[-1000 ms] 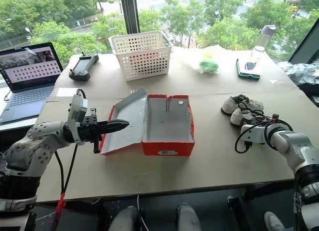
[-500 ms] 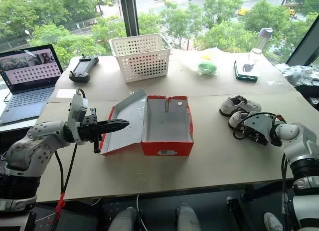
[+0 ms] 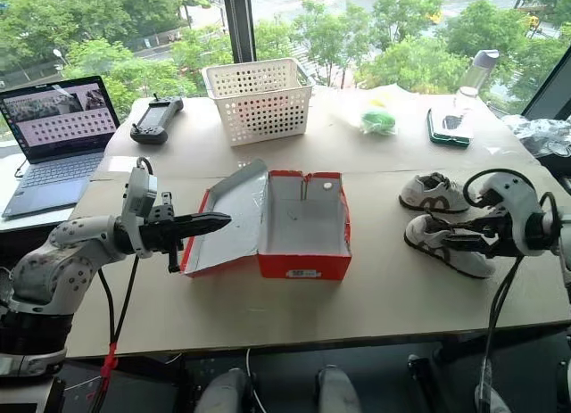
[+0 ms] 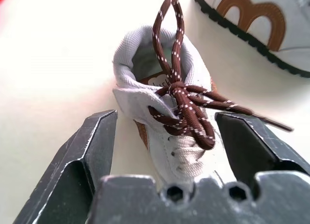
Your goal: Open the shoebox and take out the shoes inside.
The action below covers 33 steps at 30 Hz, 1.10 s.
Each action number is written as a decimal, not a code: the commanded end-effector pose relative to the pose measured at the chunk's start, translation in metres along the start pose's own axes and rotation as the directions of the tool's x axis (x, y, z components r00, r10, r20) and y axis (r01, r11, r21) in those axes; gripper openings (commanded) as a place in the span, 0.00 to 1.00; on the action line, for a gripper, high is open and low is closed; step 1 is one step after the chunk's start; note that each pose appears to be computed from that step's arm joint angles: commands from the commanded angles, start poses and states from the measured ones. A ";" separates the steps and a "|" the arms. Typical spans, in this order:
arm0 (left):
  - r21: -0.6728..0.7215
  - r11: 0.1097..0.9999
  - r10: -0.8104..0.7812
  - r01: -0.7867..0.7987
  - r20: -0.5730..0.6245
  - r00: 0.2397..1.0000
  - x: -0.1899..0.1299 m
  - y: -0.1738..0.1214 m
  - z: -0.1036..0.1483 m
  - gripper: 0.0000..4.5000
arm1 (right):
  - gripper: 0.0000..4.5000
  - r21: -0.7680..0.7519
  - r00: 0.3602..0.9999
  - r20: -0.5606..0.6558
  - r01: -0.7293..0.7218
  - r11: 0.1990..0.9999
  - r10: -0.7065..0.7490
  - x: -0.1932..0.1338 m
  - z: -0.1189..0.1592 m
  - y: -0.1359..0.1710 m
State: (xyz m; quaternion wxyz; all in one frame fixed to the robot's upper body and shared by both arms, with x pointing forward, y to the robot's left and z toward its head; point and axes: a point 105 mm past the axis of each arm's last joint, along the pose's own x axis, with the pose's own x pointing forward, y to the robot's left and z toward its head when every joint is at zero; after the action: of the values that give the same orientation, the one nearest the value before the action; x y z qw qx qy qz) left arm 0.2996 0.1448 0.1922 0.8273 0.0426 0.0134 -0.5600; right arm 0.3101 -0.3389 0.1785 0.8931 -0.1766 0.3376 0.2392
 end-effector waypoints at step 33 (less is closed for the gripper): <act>-0.083 0.380 0.922 -0.921 0.110 0.371 -0.100 0.094 -0.027 0.00 | 0.86 0.185 0.695 0.463 0.531 0.827 -0.550 0.044 0.056 0.040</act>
State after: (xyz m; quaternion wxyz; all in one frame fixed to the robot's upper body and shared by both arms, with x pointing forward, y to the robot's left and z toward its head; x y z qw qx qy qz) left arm 0.3531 0.2583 0.1682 0.9974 -0.0106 -0.0424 -0.0580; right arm 0.3452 -0.2574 0.1724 0.9868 -0.1444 0.0661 0.0315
